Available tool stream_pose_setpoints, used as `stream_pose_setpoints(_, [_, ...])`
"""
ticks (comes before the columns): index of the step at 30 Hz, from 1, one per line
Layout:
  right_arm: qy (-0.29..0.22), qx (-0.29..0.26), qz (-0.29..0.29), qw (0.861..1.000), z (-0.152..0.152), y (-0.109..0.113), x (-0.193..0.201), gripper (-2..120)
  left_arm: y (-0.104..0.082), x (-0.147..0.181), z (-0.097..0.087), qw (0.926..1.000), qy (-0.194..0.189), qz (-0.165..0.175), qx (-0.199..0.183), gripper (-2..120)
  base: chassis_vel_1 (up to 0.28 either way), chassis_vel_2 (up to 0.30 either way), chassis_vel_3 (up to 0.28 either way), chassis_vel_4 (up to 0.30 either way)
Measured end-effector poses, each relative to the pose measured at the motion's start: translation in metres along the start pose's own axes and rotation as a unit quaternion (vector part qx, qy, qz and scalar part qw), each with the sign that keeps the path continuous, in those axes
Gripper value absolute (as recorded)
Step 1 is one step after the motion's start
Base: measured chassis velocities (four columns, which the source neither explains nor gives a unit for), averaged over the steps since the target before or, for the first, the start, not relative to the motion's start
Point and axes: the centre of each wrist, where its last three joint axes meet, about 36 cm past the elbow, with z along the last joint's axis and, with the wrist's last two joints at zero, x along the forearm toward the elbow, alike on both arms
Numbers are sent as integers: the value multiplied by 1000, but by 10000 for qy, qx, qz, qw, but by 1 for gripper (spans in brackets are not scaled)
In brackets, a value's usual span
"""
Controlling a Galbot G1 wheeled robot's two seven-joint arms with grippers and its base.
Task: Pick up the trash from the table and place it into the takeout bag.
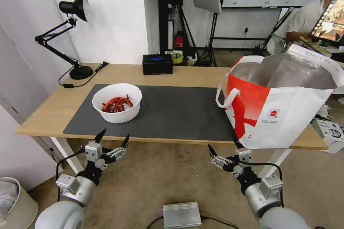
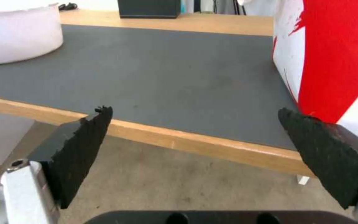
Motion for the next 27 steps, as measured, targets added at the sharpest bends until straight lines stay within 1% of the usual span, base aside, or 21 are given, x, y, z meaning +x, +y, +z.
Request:
stream_pose_setpoints(14, [9,-3,3,10000,0,0,0,100,3,-2,-2,10000,-21,-2,-31,100,0,0,0,0])
stream_pose_setpoints(18, [9,-3,3,10000,0,0,0,100,7,-5,-5,10000,-48,-65,-21,100,0,0,0,0])
stream_pose_setpoints(20, [8,-3,2,10000,0,0,0,100,13,-7,-10,9999,-63,-90,-36,100,0,0,0,0])
stream_pose_setpoints(27, [6,-2,3,10000,0,0,0,100,22,-9,-17,9999,-83,-101,-73,100,0,0,0,0])
